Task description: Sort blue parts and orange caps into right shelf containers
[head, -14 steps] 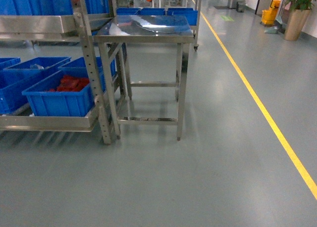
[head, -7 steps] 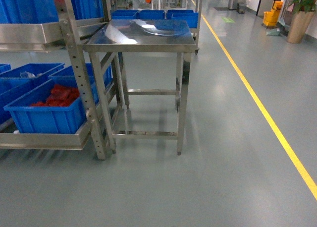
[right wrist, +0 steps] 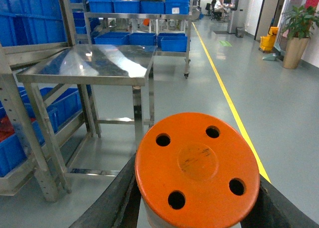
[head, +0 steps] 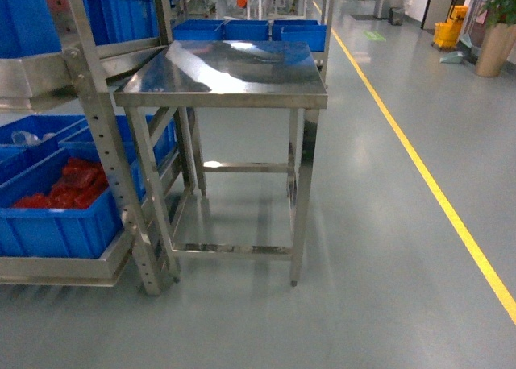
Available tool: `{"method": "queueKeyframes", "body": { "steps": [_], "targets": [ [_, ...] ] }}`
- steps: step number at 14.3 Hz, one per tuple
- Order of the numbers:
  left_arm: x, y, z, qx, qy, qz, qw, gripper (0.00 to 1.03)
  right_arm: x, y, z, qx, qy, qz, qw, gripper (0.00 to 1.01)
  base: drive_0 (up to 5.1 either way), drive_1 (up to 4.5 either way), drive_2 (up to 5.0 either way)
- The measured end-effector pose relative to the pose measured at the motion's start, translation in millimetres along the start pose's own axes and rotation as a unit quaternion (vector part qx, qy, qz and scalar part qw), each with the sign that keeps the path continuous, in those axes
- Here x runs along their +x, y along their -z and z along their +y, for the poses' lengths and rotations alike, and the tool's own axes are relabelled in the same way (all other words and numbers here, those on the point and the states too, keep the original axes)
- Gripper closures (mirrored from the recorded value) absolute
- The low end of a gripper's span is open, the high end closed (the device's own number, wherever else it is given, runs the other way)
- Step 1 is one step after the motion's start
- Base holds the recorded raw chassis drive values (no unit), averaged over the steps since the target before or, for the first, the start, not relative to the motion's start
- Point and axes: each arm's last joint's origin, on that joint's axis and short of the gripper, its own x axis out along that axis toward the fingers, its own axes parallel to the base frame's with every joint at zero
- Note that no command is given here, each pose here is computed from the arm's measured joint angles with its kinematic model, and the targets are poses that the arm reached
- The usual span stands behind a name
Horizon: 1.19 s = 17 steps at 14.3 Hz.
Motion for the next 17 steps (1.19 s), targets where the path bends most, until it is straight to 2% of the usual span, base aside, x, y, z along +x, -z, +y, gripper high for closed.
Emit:
{"method": "queueKeyframes", "body": {
  "steps": [3, 5, 17],
  "targets": [
    [0.0, -0.1, 0.0, 0.0, 0.0, 0.0, 1.0, 0.61, 0.0, 0.4, 0.0, 0.0, 0.0, 0.002, 1.0, 0.56, -0.1, 4.13, -4.3],
    [0.0, 0.7, 0.0, 0.0, 0.001, 0.004, 1.0, 0.61, 0.0, 1.1, 0.0, 0.0, 0.0, 0.006, 1.0, 0.56, 0.0, 0.0, 0.0],
    [0.0, 0.0, 0.0, 0.0, 0.001, 0.0, 1.0, 0.61, 0.0, 0.4, -0.1, 0.0, 0.001, 0.002, 1.0, 0.56, -4.8, 1.35, 3.5]
  ]
}}
